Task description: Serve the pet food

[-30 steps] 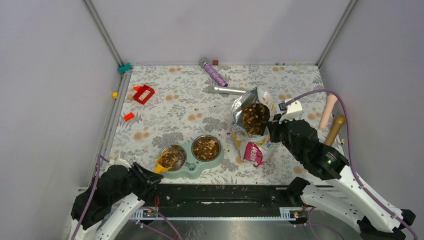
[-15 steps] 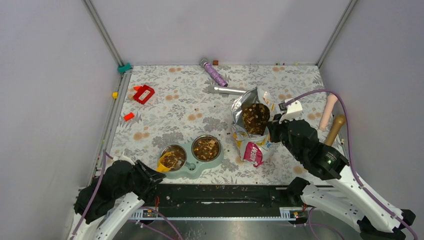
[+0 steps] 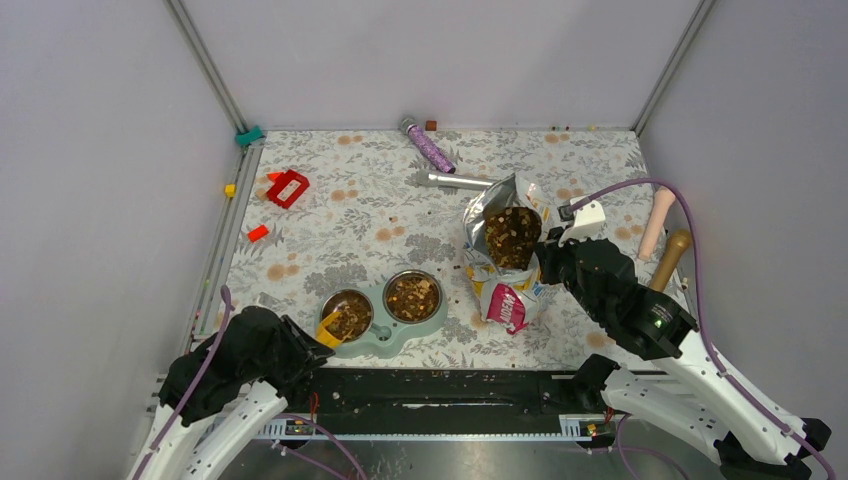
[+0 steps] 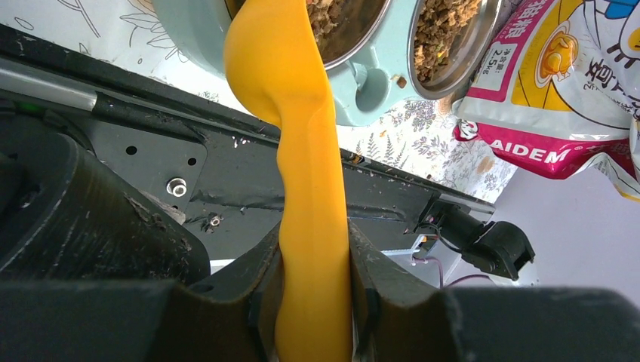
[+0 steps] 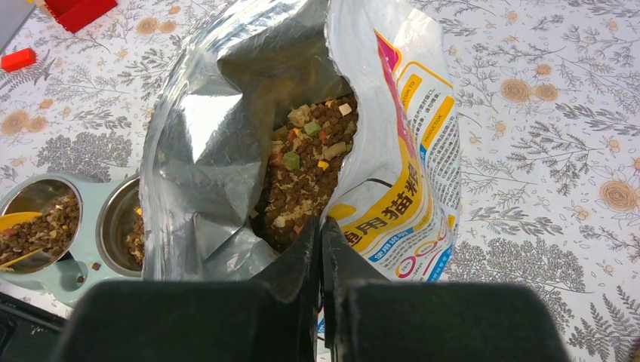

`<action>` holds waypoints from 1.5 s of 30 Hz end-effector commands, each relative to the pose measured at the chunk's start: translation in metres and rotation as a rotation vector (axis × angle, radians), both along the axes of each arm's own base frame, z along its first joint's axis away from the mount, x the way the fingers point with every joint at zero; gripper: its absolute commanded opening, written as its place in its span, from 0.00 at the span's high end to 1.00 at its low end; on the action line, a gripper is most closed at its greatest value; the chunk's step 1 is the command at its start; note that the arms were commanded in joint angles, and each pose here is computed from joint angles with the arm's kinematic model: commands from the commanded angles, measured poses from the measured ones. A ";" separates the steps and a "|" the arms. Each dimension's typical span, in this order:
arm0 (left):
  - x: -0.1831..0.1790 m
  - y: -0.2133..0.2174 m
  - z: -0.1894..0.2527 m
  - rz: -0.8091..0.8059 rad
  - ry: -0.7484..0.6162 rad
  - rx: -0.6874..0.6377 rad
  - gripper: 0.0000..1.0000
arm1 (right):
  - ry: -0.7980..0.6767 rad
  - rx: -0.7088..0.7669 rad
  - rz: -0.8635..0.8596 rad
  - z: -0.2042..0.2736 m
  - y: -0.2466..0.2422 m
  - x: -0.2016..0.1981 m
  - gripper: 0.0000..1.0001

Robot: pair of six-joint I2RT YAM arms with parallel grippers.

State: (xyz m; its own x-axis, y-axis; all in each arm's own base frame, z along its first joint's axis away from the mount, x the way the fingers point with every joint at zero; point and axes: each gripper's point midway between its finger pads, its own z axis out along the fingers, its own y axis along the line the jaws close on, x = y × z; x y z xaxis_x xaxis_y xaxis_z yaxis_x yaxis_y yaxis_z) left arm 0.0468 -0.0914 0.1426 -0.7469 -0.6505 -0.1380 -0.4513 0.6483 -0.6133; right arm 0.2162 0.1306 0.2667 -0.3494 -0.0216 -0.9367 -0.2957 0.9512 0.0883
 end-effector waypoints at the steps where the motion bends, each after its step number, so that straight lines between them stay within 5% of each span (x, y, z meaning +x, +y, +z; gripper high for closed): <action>1: -0.003 -0.001 0.009 -0.012 0.008 -0.008 1.00 | -0.070 0.047 -0.019 0.025 0.002 0.007 1.00; 45: -0.013 0.002 0.022 -0.101 0.288 0.199 1.00 | -0.079 0.051 -0.054 0.025 -0.005 0.007 1.00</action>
